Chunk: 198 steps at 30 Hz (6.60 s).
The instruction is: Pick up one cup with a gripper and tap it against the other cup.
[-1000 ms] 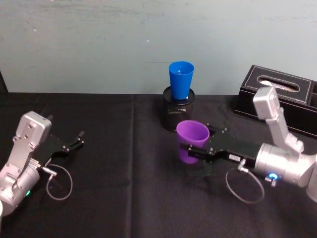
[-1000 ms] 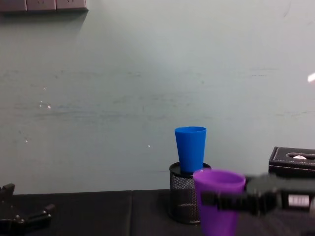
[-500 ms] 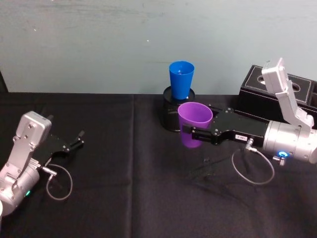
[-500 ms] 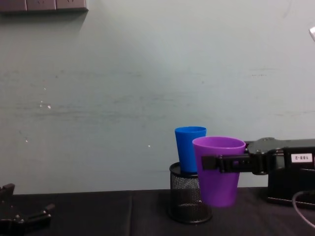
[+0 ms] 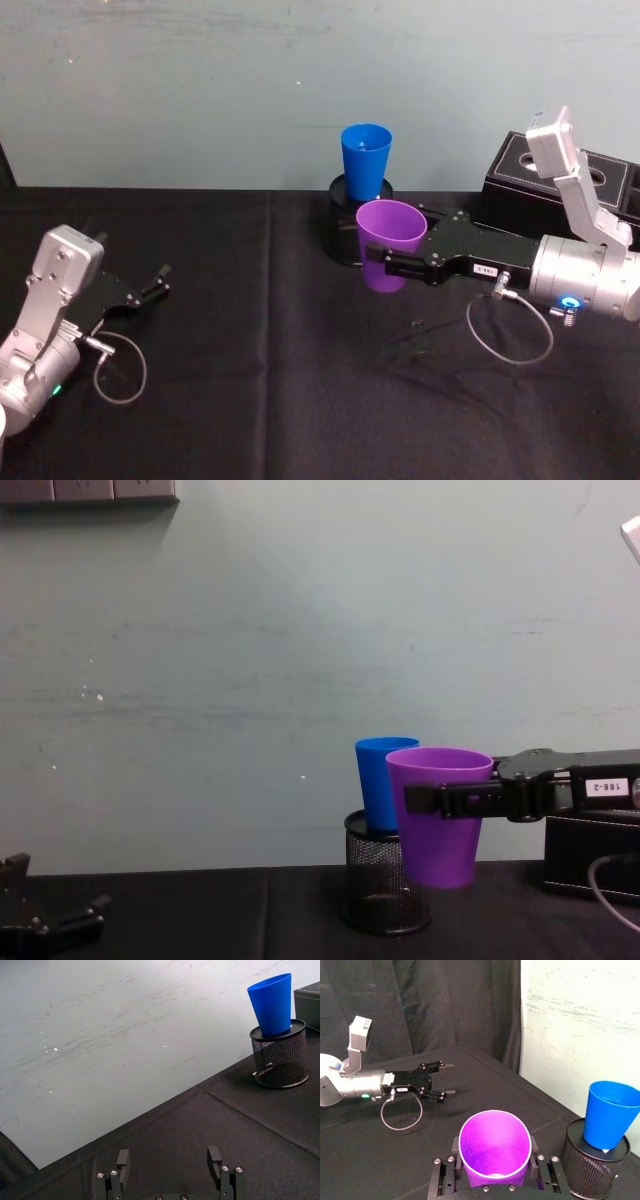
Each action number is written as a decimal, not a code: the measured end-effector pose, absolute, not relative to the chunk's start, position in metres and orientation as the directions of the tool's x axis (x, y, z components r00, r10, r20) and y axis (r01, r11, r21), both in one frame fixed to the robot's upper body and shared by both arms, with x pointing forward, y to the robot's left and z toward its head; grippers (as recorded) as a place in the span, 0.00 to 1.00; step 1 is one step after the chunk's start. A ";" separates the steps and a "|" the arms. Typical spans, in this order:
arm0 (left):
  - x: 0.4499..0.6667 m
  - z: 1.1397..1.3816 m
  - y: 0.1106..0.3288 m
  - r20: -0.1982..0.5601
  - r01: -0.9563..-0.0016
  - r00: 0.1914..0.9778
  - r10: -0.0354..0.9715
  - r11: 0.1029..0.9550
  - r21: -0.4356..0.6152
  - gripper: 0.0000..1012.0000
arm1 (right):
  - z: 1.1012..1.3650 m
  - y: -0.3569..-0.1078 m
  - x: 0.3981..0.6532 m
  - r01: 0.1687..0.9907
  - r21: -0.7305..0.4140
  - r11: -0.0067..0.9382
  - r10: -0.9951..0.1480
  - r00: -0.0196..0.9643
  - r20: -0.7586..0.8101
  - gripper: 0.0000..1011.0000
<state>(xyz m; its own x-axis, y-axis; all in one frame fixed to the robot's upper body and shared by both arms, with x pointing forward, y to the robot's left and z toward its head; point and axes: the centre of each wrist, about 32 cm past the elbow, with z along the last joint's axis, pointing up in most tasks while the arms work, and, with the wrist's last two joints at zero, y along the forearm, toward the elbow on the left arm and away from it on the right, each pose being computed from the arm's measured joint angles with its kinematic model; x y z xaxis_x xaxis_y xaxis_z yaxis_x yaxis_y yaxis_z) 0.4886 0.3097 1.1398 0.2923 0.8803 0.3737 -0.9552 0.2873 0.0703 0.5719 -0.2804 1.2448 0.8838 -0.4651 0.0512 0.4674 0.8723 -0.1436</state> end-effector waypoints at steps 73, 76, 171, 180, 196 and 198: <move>0.489 1.140 0.310 0.374 -0.955 0.292 0.880 0.287 0.070 1.00 | 1.244 -0.281 0.571 0.470 -0.142 0.871 -0.468 0.882 0.052 0.72; 0.489 1.140 0.310 0.374 -0.955 0.292 0.880 0.287 0.070 1.00 | 1.244 -0.281 0.571 0.470 -0.142 0.871 -0.468 0.882 0.052 0.72; 0.489 1.140 0.310 0.374 -0.955 0.292 0.880 0.287 0.070 1.00 | 1.233 -0.233 0.666 0.634 -0.092 0.768 -0.634 0.772 0.033 0.72; 0.489 1.140 0.310 0.374 -0.955 0.292 0.880 0.287 0.070 1.00 | 1.233 -0.233 0.666 0.634 -0.093 0.768 -0.634 0.772 0.033 0.72; 0.489 1.140 0.310 0.374 -0.955 0.292 0.880 0.287 0.070 1.00 | 1.233 -0.233 0.666 0.635 -0.092 0.767 -0.635 0.772 0.032 0.72; 0.489 1.140 0.310 0.374 -0.955 0.292 0.880 0.287 0.070 1.00 | 1.233 -0.233 0.666 0.635 -0.092 0.767 -0.635 0.772 0.032 0.72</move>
<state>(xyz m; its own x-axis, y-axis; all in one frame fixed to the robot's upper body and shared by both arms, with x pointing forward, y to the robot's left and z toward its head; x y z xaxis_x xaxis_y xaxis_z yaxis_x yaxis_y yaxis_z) 0.4886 0.3096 1.1398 0.2923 0.8803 0.3737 -0.9552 0.2874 0.0703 0.6663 -0.2331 1.2330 0.7717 -0.6352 0.0321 0.6351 0.7670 -0.0919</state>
